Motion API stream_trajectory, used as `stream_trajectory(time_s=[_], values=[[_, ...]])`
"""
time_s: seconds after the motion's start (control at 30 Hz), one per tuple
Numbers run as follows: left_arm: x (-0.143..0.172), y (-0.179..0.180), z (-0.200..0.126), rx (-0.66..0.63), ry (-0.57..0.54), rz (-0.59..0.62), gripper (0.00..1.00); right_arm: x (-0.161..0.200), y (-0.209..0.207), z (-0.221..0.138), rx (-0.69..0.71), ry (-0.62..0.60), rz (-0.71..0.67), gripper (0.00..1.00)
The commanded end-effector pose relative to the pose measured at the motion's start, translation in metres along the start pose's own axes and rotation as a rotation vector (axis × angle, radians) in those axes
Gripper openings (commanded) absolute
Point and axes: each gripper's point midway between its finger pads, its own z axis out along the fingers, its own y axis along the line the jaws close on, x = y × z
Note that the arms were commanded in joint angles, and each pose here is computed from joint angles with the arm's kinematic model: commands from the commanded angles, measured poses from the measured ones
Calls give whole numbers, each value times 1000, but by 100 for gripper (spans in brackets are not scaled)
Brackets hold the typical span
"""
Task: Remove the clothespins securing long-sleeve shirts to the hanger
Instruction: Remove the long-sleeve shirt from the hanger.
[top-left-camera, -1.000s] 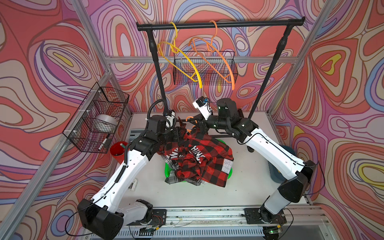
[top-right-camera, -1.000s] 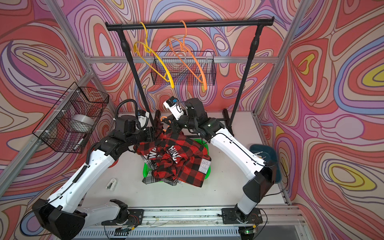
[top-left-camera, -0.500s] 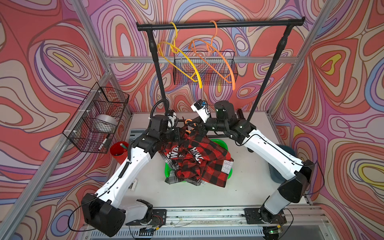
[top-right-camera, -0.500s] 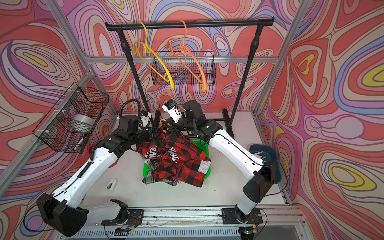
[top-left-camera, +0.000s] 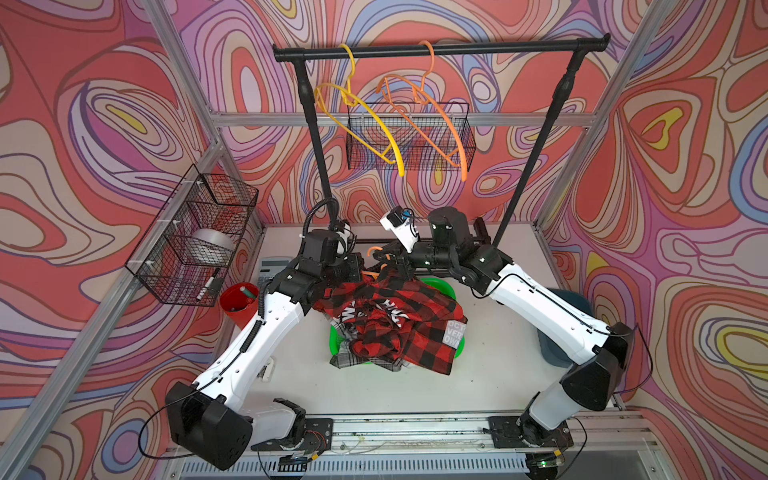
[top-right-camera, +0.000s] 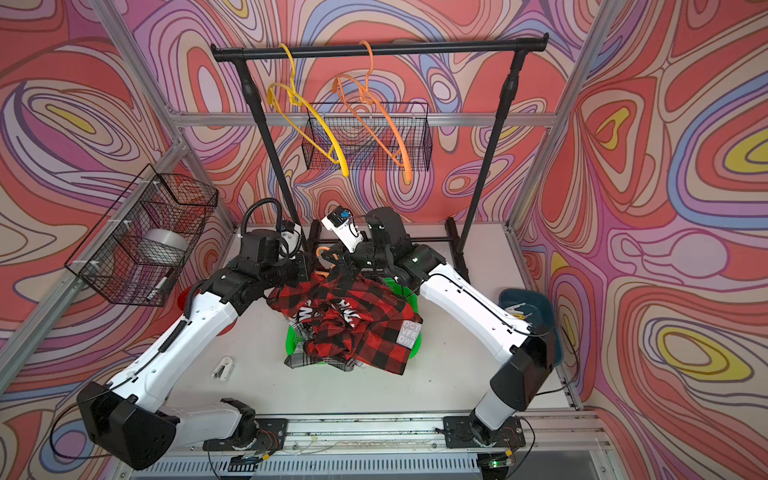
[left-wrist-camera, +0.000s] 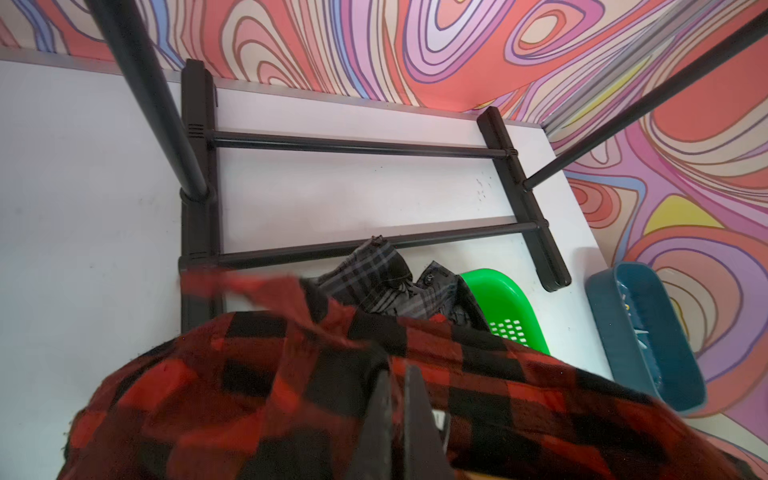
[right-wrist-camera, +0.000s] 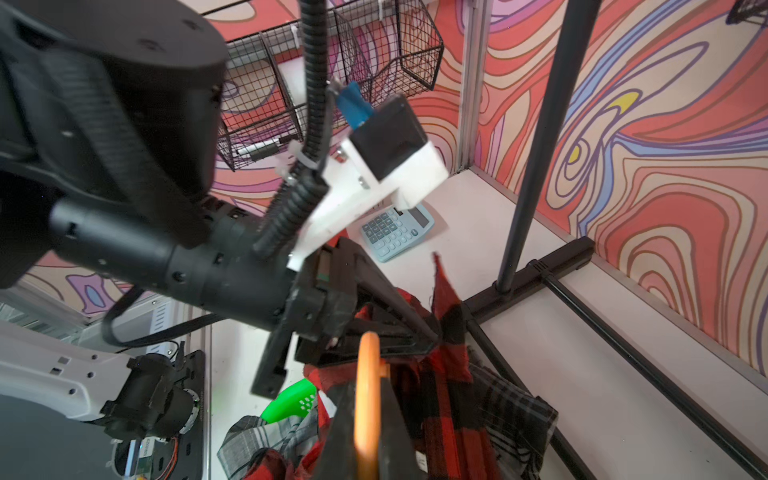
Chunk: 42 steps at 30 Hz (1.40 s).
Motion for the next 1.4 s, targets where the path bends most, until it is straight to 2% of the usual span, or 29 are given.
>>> stream_trajectory(time_s=[0.0, 0.23, 0.47, 0.5, 0.53, 0.6, 0.63, 0.7, 0.8, 0.93, 1.07, 1.37], values=[[-3, 21, -2, -92, -37, 3, 0, -29, 25, -23, -49, -89, -36, 0], [3, 55, -11, -132, -39, -63, 0, -33, 18, -38, 29, -95, -53, 0], [11, 60, -22, -85, -38, -108, 0, -32, 17, -37, 35, -84, -59, 0], [9, 57, -25, -63, -44, -124, 4, -30, 15, -36, 39, -79, -58, 0], [4, 53, -30, -35, -55, -130, 19, -29, 13, -34, 49, -72, -62, 0], [-7, 41, -41, 9, -76, -121, 58, -25, 11, -30, 50, -57, -60, 0], [-13, 32, -47, 40, -80, -116, 68, -24, 11, -29, 48, -51, -62, 0], [-20, 16, -56, 103, -63, -118, 77, -21, 9, -26, 49, -44, -60, 0], [-19, -5, -64, 164, -7, -109, 79, -20, 6, -24, 66, -38, -62, 0], [1, -22, -62, 92, 42, 5, 78, -20, 4, -21, 68, -34, -64, 0], [19, -21, -49, 40, 95, -7, 73, -21, 4, -19, 63, -34, -68, 0], [28, -17, -36, -34, 122, 18, 63, -22, 8, -17, 50, -38, -72, 0]])
